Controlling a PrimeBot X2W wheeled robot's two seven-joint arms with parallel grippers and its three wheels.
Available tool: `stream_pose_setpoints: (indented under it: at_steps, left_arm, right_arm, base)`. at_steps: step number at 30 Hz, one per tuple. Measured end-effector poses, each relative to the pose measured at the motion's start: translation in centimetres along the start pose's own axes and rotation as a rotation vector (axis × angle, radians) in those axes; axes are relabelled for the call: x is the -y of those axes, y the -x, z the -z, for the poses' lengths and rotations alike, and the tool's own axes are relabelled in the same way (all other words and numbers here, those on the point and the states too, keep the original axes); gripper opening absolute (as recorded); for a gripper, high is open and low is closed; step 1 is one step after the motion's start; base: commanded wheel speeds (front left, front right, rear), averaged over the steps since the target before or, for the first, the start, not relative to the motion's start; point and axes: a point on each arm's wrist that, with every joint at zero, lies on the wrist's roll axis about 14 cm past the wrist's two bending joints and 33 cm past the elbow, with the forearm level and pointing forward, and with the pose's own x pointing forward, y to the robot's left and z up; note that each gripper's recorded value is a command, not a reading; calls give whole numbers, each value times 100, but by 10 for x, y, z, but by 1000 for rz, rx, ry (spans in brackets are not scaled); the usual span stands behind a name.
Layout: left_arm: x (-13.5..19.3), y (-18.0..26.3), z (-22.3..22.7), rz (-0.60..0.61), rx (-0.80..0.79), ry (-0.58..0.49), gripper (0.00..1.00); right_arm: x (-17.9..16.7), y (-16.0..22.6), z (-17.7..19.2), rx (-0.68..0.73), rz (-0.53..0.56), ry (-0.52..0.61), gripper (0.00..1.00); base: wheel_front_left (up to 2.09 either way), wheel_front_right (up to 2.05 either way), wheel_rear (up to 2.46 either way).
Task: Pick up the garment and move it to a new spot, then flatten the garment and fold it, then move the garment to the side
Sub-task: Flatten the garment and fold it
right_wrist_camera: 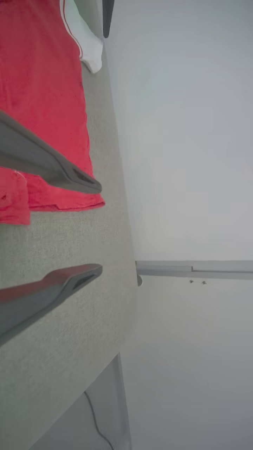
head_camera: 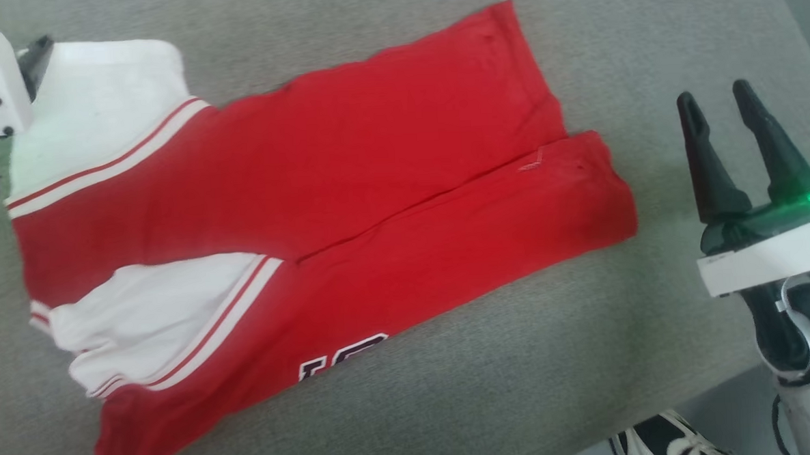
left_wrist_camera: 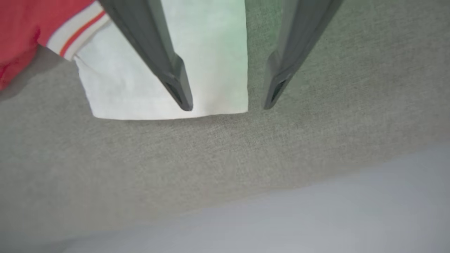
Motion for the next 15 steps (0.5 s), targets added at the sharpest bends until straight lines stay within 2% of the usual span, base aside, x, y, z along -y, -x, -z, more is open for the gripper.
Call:
stream_pose_setpoints:
  at_steps: [7,10,11,14,15]
  left_arm:
    - [3,-6,38,16,-317,-28,100]
    - [8,-5,45,46,-392,-11,100]
    - [9,-5,46,50,-405,-15,92]
    - [11,-5,50,62,-430,-22,48]
    - [12,-5,50,67,-432,-24,40]
  right_arm:
    - [10,12,7,-29,39,-7,100]
    - [11,11,10,-40,40,-10,100]
    - [10,11,11,-44,38,-10,100]
    - [6,7,15,-64,18,-4,100]
    - [4,5,17,-76,7,1,100]
  base:
    - [0,0,0]
    - [0,0,0]
    - [0,0,0]
    - [0,0,0]
    - [0,0,0]
